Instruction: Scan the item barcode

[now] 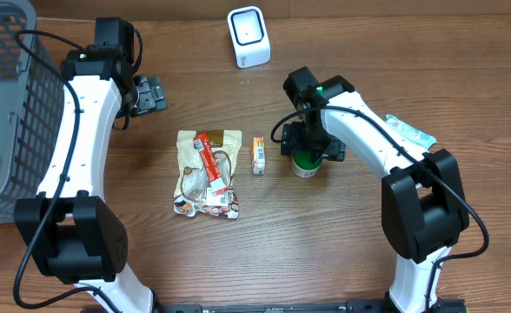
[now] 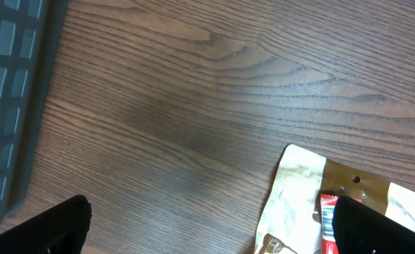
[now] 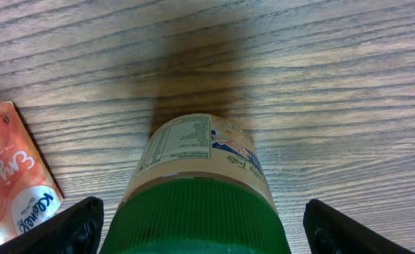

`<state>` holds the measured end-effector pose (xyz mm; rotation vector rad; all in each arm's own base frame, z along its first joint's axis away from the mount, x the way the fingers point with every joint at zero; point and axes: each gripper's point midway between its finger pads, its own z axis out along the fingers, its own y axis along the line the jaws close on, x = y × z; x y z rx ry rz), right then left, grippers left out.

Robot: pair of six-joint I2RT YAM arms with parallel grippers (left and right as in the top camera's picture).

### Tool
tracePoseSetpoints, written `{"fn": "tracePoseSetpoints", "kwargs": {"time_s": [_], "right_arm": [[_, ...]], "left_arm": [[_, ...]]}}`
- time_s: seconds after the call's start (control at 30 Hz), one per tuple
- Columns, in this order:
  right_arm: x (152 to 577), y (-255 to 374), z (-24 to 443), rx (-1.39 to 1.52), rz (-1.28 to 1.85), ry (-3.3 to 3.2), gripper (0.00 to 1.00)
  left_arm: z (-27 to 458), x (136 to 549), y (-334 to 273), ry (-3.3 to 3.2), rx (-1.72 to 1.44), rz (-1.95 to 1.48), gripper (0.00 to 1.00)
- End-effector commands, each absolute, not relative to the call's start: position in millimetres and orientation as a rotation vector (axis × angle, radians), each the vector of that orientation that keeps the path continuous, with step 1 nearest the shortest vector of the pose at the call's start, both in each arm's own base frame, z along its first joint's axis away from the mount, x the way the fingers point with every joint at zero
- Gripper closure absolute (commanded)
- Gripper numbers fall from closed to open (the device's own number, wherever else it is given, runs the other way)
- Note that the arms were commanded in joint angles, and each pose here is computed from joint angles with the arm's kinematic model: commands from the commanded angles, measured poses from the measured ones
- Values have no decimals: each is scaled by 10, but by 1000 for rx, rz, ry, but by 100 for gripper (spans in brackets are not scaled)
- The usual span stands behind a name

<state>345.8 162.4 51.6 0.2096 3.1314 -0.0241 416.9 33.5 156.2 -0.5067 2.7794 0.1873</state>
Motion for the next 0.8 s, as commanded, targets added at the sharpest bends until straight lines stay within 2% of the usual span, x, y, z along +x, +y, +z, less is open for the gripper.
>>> {"fn": "tracePoseSetpoints", "kwargs": {"time_s": [0.0, 0.77], "right_arm": [[3449, 1607, 523, 232, -46, 3121, 9], [3440, 1640, 168, 205, -17, 3082, 8]], "left_arm": [[1684, 4189, 323, 2754, -467, 196, 0], [1684, 4189, 323, 2754, -467, 196, 0]]}}
